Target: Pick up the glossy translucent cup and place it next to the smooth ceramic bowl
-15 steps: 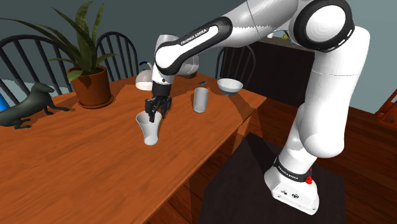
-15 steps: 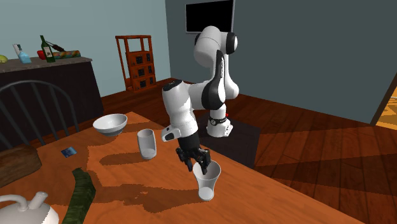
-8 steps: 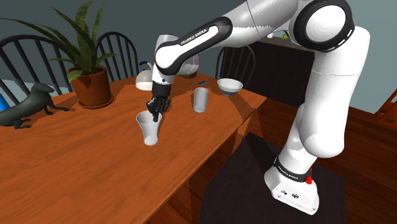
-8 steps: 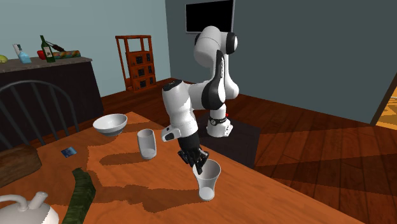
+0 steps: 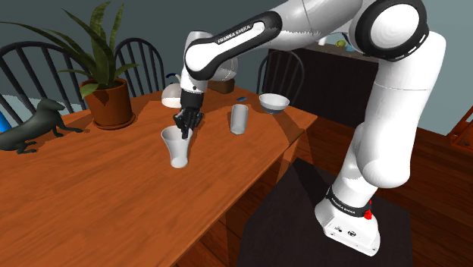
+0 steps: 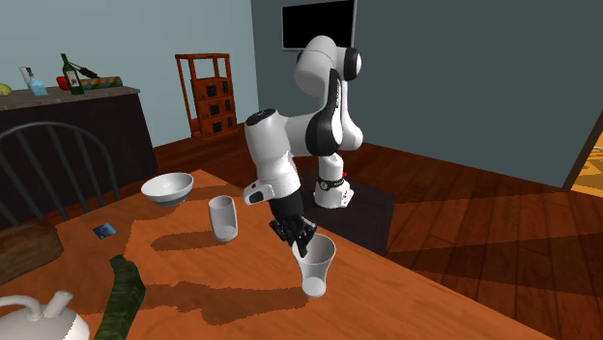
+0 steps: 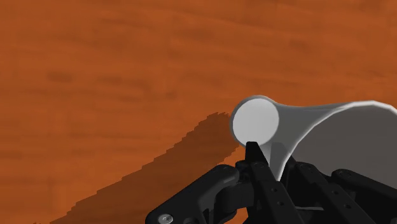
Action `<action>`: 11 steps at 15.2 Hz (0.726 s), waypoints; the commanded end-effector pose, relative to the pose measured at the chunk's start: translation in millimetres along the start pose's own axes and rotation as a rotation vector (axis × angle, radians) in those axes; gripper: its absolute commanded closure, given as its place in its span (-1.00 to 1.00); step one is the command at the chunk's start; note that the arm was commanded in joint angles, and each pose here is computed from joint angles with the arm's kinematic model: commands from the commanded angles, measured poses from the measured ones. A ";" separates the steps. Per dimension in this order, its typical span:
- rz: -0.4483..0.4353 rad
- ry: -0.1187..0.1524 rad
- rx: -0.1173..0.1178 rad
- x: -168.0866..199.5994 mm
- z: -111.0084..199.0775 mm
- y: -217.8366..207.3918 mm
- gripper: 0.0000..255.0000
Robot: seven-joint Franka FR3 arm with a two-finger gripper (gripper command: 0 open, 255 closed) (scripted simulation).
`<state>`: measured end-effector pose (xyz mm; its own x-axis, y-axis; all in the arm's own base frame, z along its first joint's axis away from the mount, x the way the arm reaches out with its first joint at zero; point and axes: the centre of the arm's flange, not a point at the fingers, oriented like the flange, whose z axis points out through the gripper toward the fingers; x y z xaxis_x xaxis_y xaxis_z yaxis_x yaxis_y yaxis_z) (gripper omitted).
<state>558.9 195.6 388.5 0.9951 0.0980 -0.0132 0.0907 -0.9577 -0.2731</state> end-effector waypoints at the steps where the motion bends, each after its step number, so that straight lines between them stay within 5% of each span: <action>1: 0.000 0.000 0.000 -0.7 -9.9 -3.2 1.00; 11: 0.000 0.000 0.000 -1.4 -60.7 -17.7 1.00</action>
<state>558.6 195.9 446.5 0.9951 0.0978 -0.0130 0.0906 -0.9577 -0.2731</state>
